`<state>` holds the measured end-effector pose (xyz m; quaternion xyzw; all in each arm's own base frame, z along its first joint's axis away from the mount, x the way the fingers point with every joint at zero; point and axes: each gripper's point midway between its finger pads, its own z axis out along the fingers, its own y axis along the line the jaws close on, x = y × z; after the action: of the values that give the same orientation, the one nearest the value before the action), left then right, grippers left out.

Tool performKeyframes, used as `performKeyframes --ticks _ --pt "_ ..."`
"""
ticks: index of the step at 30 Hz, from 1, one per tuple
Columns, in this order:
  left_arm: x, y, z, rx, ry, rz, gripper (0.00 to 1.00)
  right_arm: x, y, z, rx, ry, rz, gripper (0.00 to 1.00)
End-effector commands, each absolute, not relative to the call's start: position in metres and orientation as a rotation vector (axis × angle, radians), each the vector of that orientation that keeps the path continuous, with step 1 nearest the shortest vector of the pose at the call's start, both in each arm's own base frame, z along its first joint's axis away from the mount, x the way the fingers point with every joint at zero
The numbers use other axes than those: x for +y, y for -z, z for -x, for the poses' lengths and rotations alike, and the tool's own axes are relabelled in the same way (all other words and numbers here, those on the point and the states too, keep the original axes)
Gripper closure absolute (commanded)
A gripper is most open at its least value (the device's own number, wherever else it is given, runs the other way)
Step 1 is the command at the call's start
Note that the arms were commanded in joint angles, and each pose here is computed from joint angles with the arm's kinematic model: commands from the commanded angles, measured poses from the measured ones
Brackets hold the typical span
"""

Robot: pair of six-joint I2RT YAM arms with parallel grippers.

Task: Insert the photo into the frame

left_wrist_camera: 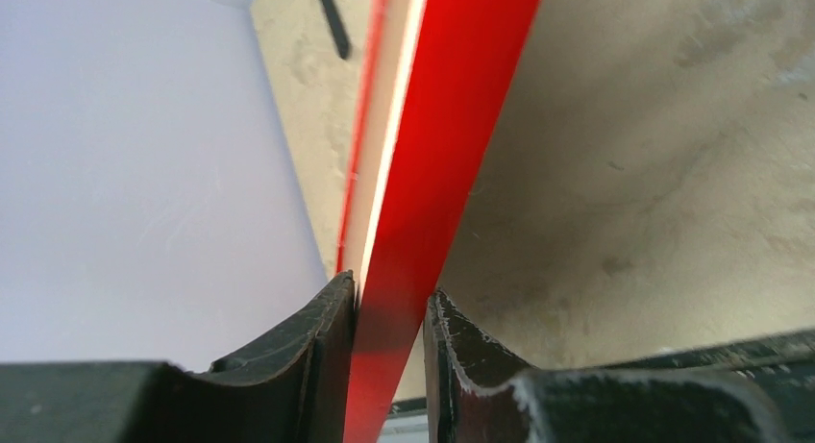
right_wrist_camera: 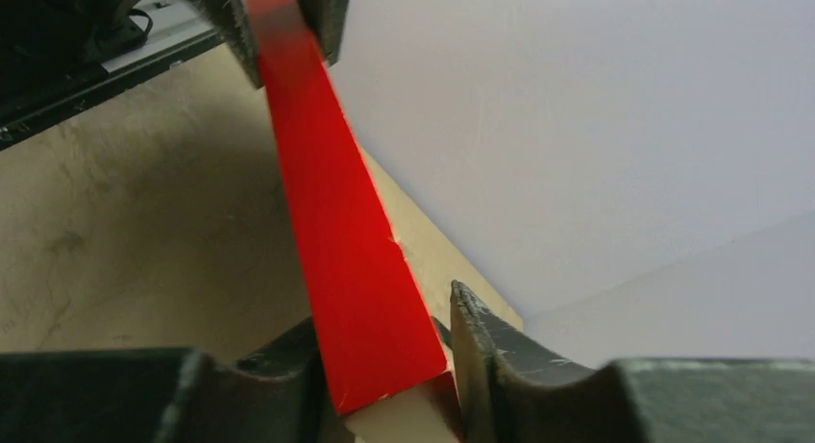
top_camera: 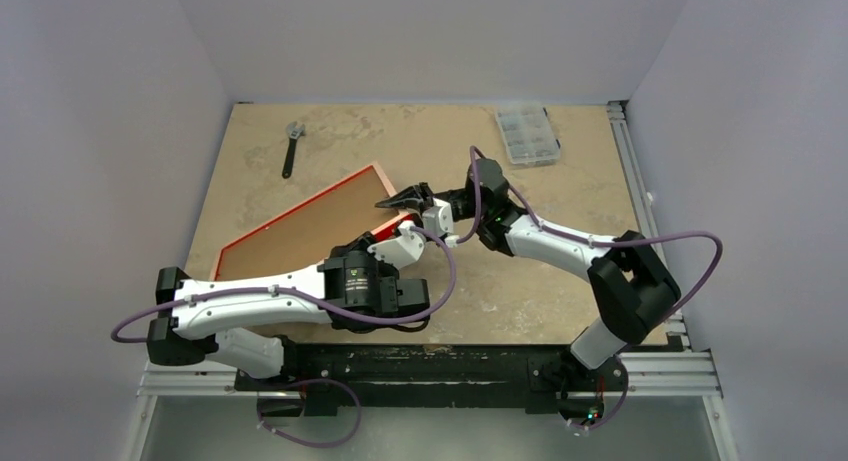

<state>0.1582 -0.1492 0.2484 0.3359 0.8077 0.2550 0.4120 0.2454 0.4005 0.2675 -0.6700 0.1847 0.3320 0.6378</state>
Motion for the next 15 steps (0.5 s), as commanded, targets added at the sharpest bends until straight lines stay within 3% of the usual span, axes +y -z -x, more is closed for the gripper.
performKeyframes --ticks 1,3,5,7,9,13,15 --pt "-0.145 -0.267 -0.157 2.012 -0.571 -0.748 1.0 0.4 -0.297 -0.231 0.31 -0.76 1.522 0.83" --pt "-0.144 -0.268 -0.157 2.013 -0.565 -0.737 1.0 0.398 -0.297 -0.228 0.315 -0.758 1.534 1.0" --pt "-0.142 -0.27 -0.157 2.013 -0.556 -0.723 1.0 0.395 -0.296 -0.225 0.33 -0.768 1.55 1.0" --pt "-0.141 -0.273 -0.157 2.013 -0.541 -0.707 0.94 0.392 -0.297 -0.221 0.344 -0.781 1.562 1.0" --pt "-0.139 -0.278 -0.157 2.015 -0.519 -0.683 0.79 0.389 -0.299 -0.216 0.362 -0.803 1.574 1.0" --pt "-0.138 -0.295 -0.157 2.012 -0.464 -0.618 0.29 0.381 -0.31 -0.206 0.425 -0.864 1.599 1.0" --pt "-0.141 -0.304 -0.157 2.013 -0.407 -0.586 0.19 0.377 -0.317 -0.201 0.473 -0.899 1.604 1.0"
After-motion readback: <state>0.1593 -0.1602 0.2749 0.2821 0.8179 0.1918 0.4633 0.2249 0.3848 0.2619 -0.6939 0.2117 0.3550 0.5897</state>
